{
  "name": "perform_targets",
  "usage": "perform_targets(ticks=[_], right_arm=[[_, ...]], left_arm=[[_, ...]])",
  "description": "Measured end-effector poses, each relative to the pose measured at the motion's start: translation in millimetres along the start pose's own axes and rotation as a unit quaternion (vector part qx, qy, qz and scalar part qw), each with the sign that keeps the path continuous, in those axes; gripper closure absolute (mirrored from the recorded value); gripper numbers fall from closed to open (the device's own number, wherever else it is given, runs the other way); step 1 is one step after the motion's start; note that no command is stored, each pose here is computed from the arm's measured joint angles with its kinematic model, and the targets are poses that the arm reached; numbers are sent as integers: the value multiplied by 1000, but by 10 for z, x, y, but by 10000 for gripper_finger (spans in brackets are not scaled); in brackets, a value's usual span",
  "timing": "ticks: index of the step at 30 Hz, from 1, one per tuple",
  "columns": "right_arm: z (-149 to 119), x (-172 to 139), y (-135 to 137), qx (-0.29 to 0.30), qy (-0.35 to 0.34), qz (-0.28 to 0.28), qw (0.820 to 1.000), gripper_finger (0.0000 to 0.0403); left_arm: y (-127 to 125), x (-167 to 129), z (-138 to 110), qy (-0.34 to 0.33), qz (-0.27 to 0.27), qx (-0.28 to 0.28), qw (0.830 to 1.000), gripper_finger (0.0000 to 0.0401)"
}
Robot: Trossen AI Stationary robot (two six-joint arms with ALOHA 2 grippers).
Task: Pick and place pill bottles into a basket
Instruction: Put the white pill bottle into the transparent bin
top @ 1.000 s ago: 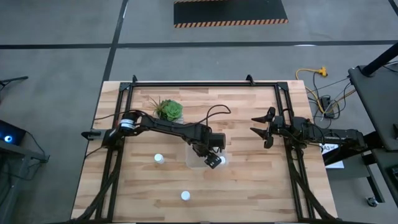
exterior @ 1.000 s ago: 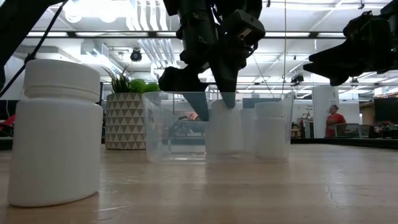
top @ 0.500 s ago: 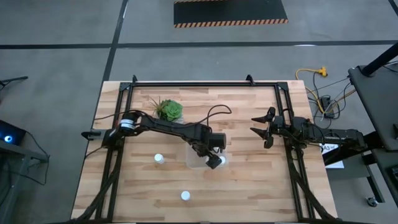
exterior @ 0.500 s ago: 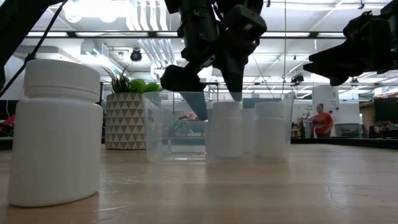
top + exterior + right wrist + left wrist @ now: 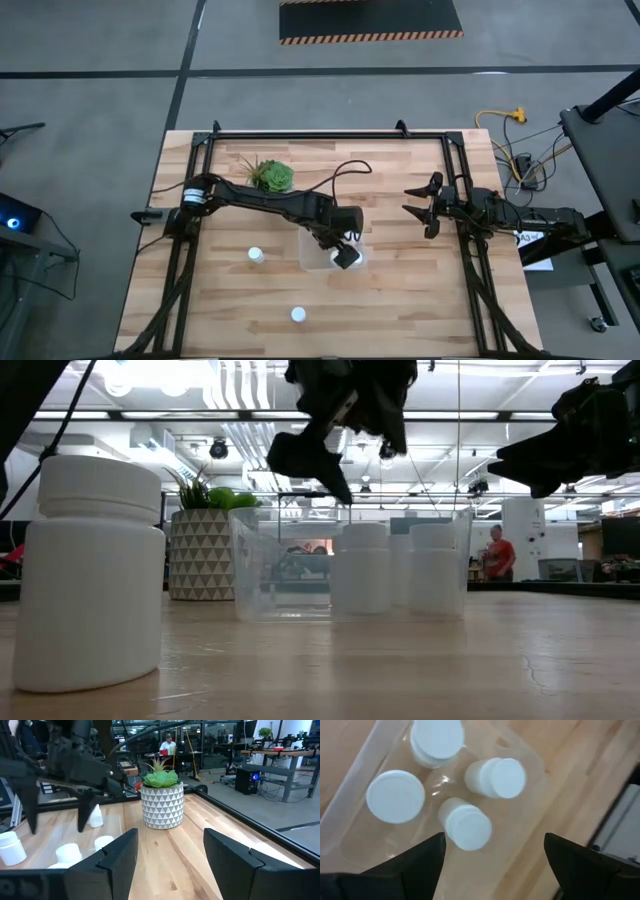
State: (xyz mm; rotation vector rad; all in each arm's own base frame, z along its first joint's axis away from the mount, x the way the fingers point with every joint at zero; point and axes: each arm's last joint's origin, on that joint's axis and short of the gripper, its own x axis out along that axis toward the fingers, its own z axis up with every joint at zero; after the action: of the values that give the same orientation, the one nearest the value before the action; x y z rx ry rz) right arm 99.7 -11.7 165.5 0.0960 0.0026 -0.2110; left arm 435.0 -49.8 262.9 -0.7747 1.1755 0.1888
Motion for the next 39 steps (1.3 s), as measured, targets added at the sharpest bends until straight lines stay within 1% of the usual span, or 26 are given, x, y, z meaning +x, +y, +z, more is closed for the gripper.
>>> perform_targets(ticks=[2,6,9,14,17,21,28,32,36,39], right_arm=[[0,0,0,0,0,0,1000,188],[0,0,1,0,0,1,1000,188],[0,0,0,0,0,0,1000,188],[0,0,0,0,0,0,1000,188],[0,0,0,0,0,0,1000,188],[0,0,0,0,0,0,1000,188],[2,0,0,0,-1,0,1000,188],[1,0,0,0,0,0,1000,188],[0,0,0,0,0,0,1000,188],[1,0,1,0,0,0,1000,188]], left_arm=[[-29,-62,0,0,-21,2,1000,82],[-84,-164,7,-6,-56,-11,998,82],[-161,-292,26,-23,-104,13,994,82],[-291,-564,28,-43,-192,57,979,82],[-351,-725,15,-67,-221,72,970,82],[-435,-999,-46,-106,-260,106,954,82],[-607,-1472,-390,-144,-304,190,922,82],[-720,-1717,-665,-158,-329,254,895,82],[-837,-1836,-939,-163,-347,328,863,83],[-911,-1866,-1055,-161,-363,342,851,82]])
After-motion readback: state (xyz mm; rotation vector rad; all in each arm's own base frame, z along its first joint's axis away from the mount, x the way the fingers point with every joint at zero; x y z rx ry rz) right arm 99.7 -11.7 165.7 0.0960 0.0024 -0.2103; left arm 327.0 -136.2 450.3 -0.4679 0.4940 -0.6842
